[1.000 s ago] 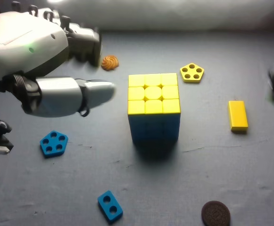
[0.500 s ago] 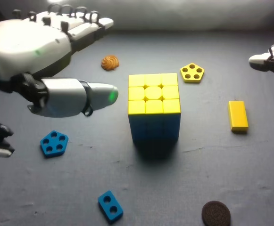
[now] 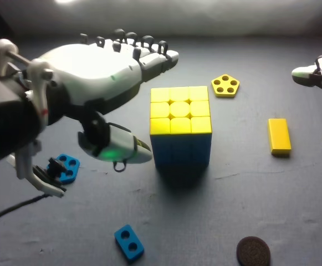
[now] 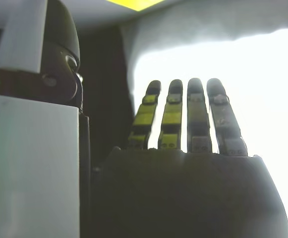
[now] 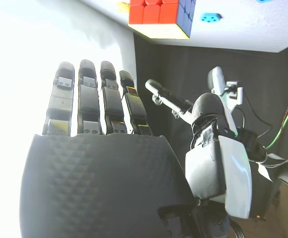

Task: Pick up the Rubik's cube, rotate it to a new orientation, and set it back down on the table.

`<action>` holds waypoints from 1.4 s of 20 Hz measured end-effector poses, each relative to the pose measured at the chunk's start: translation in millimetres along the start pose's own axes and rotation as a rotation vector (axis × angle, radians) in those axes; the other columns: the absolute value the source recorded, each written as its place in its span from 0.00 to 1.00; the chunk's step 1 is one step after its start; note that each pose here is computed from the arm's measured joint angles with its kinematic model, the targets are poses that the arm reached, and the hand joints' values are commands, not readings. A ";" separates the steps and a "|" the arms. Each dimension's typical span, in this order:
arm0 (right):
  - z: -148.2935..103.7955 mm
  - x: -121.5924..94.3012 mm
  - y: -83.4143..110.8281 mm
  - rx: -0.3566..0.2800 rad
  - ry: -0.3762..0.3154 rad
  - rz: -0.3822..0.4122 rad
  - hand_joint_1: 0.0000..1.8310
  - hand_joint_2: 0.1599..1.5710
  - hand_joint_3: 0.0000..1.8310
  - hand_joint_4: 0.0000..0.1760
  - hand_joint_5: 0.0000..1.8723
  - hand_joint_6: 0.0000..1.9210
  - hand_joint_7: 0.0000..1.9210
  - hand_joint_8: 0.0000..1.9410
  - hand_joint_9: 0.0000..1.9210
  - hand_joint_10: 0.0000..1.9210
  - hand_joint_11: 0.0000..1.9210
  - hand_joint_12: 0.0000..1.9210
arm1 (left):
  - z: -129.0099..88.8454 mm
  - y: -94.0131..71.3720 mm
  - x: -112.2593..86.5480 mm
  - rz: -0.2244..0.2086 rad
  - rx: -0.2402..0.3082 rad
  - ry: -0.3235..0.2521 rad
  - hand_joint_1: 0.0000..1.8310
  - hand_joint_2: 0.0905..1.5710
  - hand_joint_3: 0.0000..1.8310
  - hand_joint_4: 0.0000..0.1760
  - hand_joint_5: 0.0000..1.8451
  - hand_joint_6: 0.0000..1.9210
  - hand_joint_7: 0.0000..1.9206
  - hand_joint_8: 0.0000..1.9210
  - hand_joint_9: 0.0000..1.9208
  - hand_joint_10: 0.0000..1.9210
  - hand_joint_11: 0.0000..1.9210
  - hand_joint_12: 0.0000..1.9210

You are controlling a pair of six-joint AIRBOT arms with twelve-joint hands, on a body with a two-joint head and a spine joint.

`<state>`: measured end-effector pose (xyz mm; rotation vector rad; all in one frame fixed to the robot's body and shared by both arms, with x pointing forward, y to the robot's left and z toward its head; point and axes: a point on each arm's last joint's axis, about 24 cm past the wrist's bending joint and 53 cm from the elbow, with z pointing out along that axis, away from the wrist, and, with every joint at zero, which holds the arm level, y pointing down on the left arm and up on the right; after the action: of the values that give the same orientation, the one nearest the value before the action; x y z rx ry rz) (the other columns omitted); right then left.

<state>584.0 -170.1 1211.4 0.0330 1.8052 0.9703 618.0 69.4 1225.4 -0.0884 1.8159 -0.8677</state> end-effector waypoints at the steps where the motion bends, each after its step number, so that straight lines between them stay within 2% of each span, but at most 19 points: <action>1: 0.1 0.2 0.1 0.000 0.000 -0.002 0.00 0.77 0.01 0.00 0.02 0.00 0.05 0.00 0.04 0.00 0.00 0.00 | 2.2 1.4 2.2 -0.010 -0.018 -0.001 0.47 0.63 0.00 0.00 0.00 0.00 0.00 0.00 0.00 0.00 0.00 0.00; 5: 0.1 0.2 0.1 0.000 0.000 -0.002 0.00 0.76 0.00 0.00 0.01 0.00 0.04 0.00 0.03 0.00 0.00 0.00 | 9.9 6.3 14.4 -0.049 -0.085 0.006 0.48 0.63 0.00 0.00 0.00 0.00 0.00 0.00 0.00 0.00 0.00 0.00; 8: 0.1 0.0 0.1 0.000 0.000 -0.002 0.00 0.77 0.00 0.00 0.04 0.01 0.06 0.01 0.05 0.01 0.00 0.00 | 12.7 12.2 15.9 -0.064 -0.126 -0.007 0.47 0.63 0.00 0.00 0.00 0.00 0.00 0.00 0.00 0.00 0.00 0.00; 12: 0.3 0.7 0.0 0.000 0.002 -0.002 0.00 0.77 0.00 0.00 0.03 0.01 0.06 0.01 0.05 0.01 0.00 0.00 | 21.9 21.4 26.7 -0.092 -0.173 0.007 0.44 0.63 0.00 0.00 0.00 0.00 0.00 0.00 0.00 0.00 0.00 0.00; 18: 0.3 0.4 0.2 -0.001 0.001 -0.001 0.00 0.76 0.00 0.00 0.03 0.01 0.06 0.01 0.06 0.01 0.00 0.00 | 40.7 17.6 41.3 -0.093 -0.175 0.028 0.45 0.64 0.00 0.00 0.00 0.00 0.00 0.00 0.00 0.00 0.00 0.00; 24: 0.3 0.5 0.2 -0.001 0.001 -0.002 0.00 0.76 0.00 0.00 0.03 0.01 0.05 0.00 0.04 0.00 0.00 0.00 | 52.9 27.5 33.0 -0.076 -0.195 0.005 0.47 0.63 0.00 0.00 0.00 0.00 0.00 0.00 0.00 0.00 0.00 0.00; 28: 0.3 0.4 0.3 -0.001 0.000 -0.001 0.00 0.76 0.00 0.00 0.03 0.01 0.06 0.00 0.04 0.00 0.00 0.00 | 59.7 32.2 29.9 -0.071 -0.205 -0.003 0.45 0.64 0.00 0.00 0.00 0.00 0.00 0.00 0.00 0.00 0.00 0.00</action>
<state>584.0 -169.6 1211.2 0.0311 1.8048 0.9702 666.2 48.9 1172.9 -0.2857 1.9041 -0.7276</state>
